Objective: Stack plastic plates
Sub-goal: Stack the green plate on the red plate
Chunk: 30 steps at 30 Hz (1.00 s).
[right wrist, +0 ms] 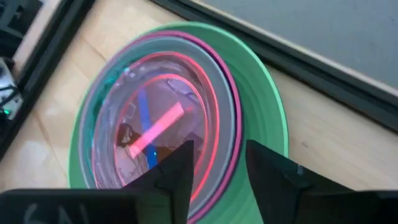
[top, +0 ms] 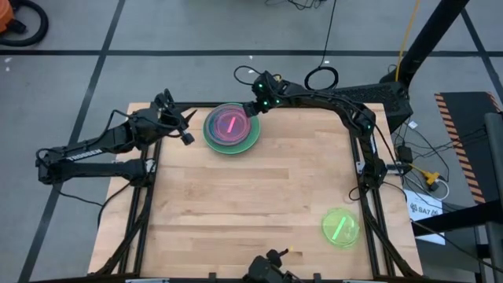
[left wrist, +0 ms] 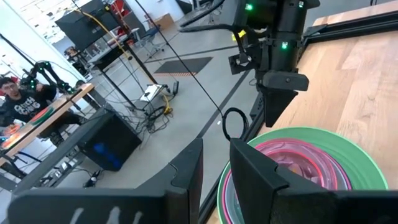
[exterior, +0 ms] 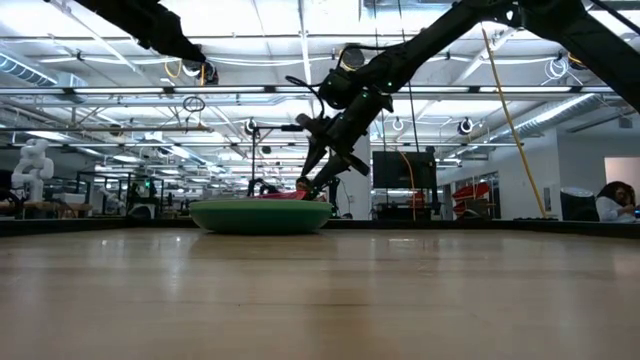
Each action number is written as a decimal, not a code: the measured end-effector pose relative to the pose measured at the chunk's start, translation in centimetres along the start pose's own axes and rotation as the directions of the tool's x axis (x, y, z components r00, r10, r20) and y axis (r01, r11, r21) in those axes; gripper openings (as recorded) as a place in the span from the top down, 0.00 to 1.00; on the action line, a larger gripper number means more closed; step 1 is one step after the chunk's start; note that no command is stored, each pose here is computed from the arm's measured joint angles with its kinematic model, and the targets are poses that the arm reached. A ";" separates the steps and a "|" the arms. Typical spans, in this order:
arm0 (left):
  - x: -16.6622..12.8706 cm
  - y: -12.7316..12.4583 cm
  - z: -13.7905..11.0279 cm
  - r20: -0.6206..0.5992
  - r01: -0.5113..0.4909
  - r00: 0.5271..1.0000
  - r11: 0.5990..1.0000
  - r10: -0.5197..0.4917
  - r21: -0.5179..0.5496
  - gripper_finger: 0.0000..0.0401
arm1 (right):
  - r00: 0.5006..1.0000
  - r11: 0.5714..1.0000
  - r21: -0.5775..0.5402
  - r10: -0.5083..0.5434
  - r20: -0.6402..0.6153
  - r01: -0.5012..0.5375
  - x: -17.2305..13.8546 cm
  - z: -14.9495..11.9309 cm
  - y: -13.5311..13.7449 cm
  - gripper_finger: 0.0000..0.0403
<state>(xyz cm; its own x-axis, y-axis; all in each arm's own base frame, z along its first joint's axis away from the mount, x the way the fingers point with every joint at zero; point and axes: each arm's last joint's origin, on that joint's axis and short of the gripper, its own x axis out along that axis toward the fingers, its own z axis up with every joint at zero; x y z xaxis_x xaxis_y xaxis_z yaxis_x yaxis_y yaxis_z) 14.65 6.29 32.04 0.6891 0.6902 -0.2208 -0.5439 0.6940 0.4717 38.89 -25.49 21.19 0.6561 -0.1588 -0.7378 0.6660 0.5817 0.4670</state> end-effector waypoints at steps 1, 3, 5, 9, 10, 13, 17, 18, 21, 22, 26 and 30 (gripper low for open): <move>0.0 0.0 0.0 0.000 0.000 1.000 1.000 0.000 -0.001 0.78 | 1.000 1.000 -0.004 0.006 0.007 -0.006 0.0 0.0 0.1 0.65; 0.0 0.0 0.0 0.000 0.000 1.000 1.000 0.000 -0.001 0.78 | 0.999 0.999 -0.025 0.028 0.017 -0.027 0.1 0.0 0.6 0.65; 0.0 0.0 0.0 -0.001 0.000 1.000 1.000 0.000 -0.001 0.78 | 0.998 0.997 -0.058 0.059 0.019 -0.058 0.2 -0.2 1.4 0.65; 0.0 0.0 0.0 -0.001 0.000 1.000 1.000 0.000 -0.001 0.78 | 0.998 0.976 -0.219 0.033 0.051 -0.021 0.7 -1.2 3.5 0.68; 0.0 0.0 0.0 -0.001 0.000 1.000 1.000 0.000 -0.001 0.78 | 0.998 0.967 -0.255 0.004 0.067 0.013 0.8 -1.5 3.9 0.70; 0.0 0.0 -0.1 -0.006 0.003 1.000 1.000 -0.003 0.002 0.78 | 0.991 0.938 -0.329 -0.082 0.102 0.112 1.1 -2.4 4.9 0.75; 0.0 -0.1 -0.2 -0.016 0.007 1.000 1.000 -0.007 0.003 0.78 | 0.954 0.870 -0.392 -0.261 0.149 0.299 1.1 -3.1 4.9 0.85; 0.0 -0.1 -0.2 -0.021 0.009 1.000 1.000 -0.009 0.005 0.78 | 0.940 0.853 -0.396 -0.305 0.152 0.340 1.1 -3.3 4.8 0.88; 0.0 -0.1 -0.3 -0.026 0.011 1.000 1.000 -0.011 0.006 0.78 | 0.924 0.832 -0.401 -0.346 0.164 0.383 2.0 -3.8 4.2 0.94; 0.0 -0.1 -0.3 -0.027 0.011 1.000 1.000 -0.011 0.005 0.78 | 0.922 0.830 -0.403 -0.352 0.158 0.386 2.4 -4.0 4.0 0.96; 0.0 -0.2 -0.3 -0.033 0.014 0.999 1.000 -0.014 0.004 0.78 | 0.934 0.838 -0.414 -0.323 0.149 0.356 3.6 -4.8 4.1 0.99; 0.0 -0.2 -0.4 -0.038 0.017 0.999 1.000 -0.017 0.005 0.78 | 0.940 0.847 -0.410 -0.285 0.187 0.338 3.4 -4.7 5.1 0.98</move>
<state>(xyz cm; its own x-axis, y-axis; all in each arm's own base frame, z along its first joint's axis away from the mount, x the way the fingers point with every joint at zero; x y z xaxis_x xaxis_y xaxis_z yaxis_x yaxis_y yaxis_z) 14.55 6.24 31.60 0.6793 0.6858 -0.2611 -0.5299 0.7046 0.4720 42.79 -19.30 18.76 0.4933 -0.4642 -0.7356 0.6402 0.7663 -0.0542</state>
